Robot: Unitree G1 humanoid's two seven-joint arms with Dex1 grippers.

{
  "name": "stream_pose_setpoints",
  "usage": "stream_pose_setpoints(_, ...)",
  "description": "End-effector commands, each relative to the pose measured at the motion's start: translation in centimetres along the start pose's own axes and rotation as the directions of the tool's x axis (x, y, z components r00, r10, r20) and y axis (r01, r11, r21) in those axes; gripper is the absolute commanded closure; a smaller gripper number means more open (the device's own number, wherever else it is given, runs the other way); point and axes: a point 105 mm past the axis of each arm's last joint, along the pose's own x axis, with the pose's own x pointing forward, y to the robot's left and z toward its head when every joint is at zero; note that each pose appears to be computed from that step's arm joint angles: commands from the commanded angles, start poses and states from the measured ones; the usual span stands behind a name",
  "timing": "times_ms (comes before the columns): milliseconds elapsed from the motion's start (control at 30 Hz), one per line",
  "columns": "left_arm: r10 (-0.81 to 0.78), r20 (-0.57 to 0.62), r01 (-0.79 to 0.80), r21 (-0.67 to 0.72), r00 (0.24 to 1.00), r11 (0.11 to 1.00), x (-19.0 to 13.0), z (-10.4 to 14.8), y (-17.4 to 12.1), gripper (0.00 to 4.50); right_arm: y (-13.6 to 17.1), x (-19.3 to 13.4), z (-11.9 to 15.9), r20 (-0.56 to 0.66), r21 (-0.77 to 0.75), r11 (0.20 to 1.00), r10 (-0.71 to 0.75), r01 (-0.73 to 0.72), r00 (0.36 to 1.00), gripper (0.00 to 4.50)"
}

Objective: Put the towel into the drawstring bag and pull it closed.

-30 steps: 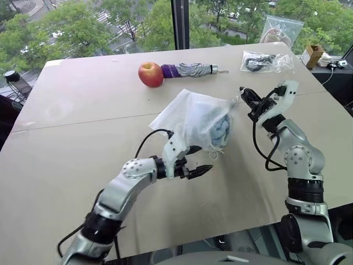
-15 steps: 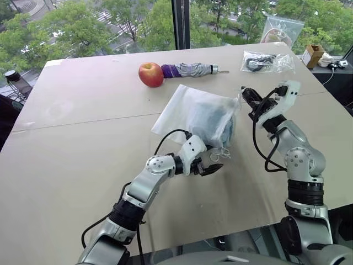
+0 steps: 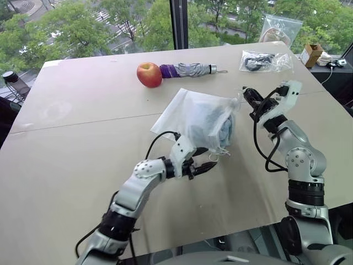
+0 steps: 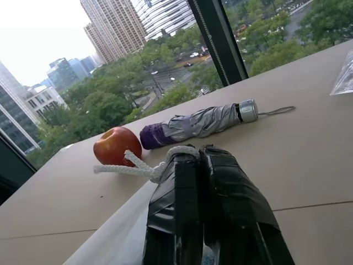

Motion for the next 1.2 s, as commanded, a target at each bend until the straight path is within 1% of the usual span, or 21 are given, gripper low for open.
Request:
stream_pose_setpoints(33,-0.045,0.034,0.046,-0.012,0.998,0.999,0.1,1.4,-1.0,1.70,1.1,0.0,1.5,0.052,-0.021,0.999,0.038,-0.037,0.998,4.50)
stream_pose_setpoints(200,0.054,-0.039,-0.054,0.013,0.998,0.998,2.1,-0.5,0.7,1.70,1.1,0.1,1.6,0.057,-0.021,0.999,0.040,-0.039,0.998,4.50)
stream_pose_setpoints(367,0.137,-0.036,-0.134,0.083,0.990,0.988,4.0,-0.8,2.9,1.70,1.0,0.0,1.8,0.070,-0.023,0.999,0.032,-0.031,0.997,4.50)
stream_pose_setpoints(567,0.113,-0.015,-0.111,0.095,0.994,0.989,6.0,-0.6,3.1,1.70,1.0,-0.2,1.8,0.077,-0.022,1.000,0.022,-0.021,0.997,4.50)
stream_pose_setpoints(667,0.105,-0.016,-0.103,0.098,0.994,0.990,6.3,-0.6,3.1,1.70,1.0,-0.3,1.9,0.082,-0.023,1.000,0.014,-0.013,0.997,4.50)
stream_pose_setpoints(733,0.090,-0.019,-0.087,0.106,0.996,0.991,6.3,-0.6,3.0,2.18,0.9,-0.3,1.9,0.086,-0.021,1.000,0.009,-0.007,0.996,4.50)
stream_pose_setpoints(767,0.084,-0.022,-0.081,0.105,0.996,0.991,6.2,-0.7,3.0,2.26,0.9,-0.4,1.9,0.087,-0.021,1.000,0.008,-0.006,0.996,4.50)
stream_pose_setpoints(800,0.083,-0.024,-0.080,0.105,0.996,0.991,6.2,-0.7,3.0,2.91,0.9,-0.4,1.9,0.086,-0.021,1.000,0.007,-0.006,0.996,4.50)
stream_pose_setpoints(900,0.085,-0.022,-0.083,0.095,0.996,0.992,6.1,-0.8,3.0,4.16,0.9,-0.4,1.9,0.084,-0.021,1.000,0.007,-0.005,0.996,4.50)
stream_pose_setpoints(933,0.086,-0.020,-0.084,0.087,0.996,0.993,6.1,-0.8,3.0,4.44,0.9,-0.3,1.8,0.083,-0.021,1.000,0.007,-0.006,0.997,4.50)
stream_pose_setpoints(1067,0.095,-0.013,-0.093,0.081,0.995,0.992,6.1,-0.8,3.1,4.44,0.9,-0.3,1.8,0.081,-0.019,1.000,0.009,-0.007,0.997,4.50)
stream_pose_setpoints(1200,0.109,0.046,-0.113,0.082,0.993,0.990,5.0,0.0,3.0,4.44,0.9,-0.2,1.8,0.079,-0.021,1.000,0.008,-0.007,0.997,4.50)
